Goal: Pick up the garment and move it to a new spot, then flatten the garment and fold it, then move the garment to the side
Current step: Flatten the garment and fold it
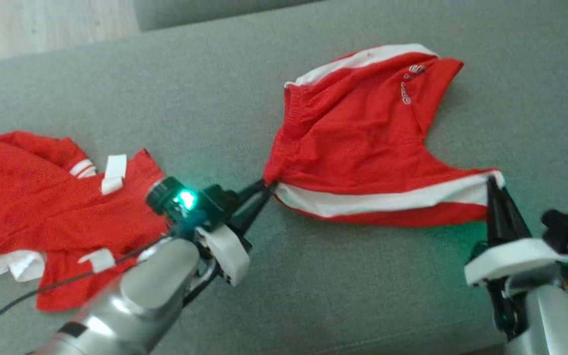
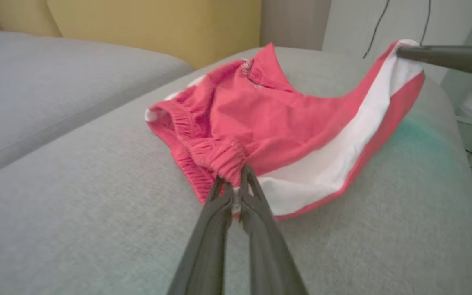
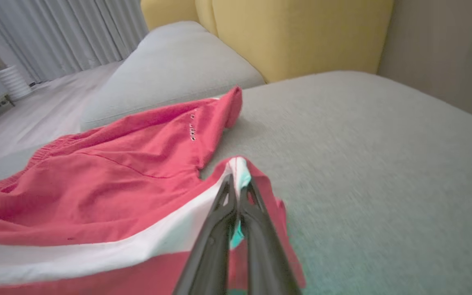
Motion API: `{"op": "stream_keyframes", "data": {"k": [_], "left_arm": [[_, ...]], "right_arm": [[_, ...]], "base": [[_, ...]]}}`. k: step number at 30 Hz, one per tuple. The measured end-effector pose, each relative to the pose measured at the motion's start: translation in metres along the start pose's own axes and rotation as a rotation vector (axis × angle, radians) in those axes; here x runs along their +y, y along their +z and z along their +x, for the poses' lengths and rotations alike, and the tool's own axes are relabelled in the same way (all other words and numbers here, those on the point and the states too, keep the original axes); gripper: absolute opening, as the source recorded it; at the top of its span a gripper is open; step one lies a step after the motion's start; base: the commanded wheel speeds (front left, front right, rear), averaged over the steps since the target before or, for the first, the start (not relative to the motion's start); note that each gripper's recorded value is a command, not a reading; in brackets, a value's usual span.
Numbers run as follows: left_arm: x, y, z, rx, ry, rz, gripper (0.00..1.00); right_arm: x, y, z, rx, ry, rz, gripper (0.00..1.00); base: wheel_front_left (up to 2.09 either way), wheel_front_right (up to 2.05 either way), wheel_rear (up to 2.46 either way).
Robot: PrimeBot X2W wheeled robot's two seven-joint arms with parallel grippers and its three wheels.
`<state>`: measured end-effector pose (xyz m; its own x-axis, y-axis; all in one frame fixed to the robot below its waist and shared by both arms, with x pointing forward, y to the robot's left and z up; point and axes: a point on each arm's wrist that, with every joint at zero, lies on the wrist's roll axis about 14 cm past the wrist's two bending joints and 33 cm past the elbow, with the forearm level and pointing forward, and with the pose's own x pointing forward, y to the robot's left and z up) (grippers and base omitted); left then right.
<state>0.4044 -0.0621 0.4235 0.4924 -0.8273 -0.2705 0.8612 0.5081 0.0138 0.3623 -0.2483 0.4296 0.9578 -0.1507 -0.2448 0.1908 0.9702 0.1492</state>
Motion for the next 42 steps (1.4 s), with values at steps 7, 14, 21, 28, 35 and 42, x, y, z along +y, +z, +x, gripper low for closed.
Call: {"op": "stream_keyframes", "data": {"k": [7, 14, 21, 28, 35, 42], "left_arm": [[0.039, 0.054, -0.025, -0.106, 0.103, 0.076, 0.0], [0.067, 0.151, -0.046, -0.211, 0.17, 0.214, 0.0], [0.072, 0.199, -0.07, -0.286, 0.21, 0.161, 0.0], [0.069, 0.201, -0.087, -0.277, 0.206, 0.118, 0.0], [0.065, 0.159, -0.087, -0.16, 0.182, 0.043, 0.0], [0.117, 0.162, -0.067, -0.109, 0.218, -0.013, 0.0]], "right_arm": [[0.041, 0.088, 0.018, -0.178, 0.133, -0.127, 0.0], [0.074, 0.2, 0.014, -0.411, 0.25, -0.205, 0.0], [0.082, 0.238, 0.002, -0.486, 0.291, -0.253, 0.0], [0.071, 0.206, 0.01, -0.363, 0.287, -0.212, 0.0], [0.06, 0.171, 0.021, -0.225, 0.272, -0.232, 0.0], [0.088, 0.175, 0.069, -0.163, 0.329, -0.316, 0.0]], "base": [[0.0, 0.0, 0.0], [0.0, 0.0, 0.0], [0.0, 0.0, 0.0], [0.0, 0.0, 0.0], [0.0, 0.0, 0.0], [0.0, 0.0, 0.0]]}}
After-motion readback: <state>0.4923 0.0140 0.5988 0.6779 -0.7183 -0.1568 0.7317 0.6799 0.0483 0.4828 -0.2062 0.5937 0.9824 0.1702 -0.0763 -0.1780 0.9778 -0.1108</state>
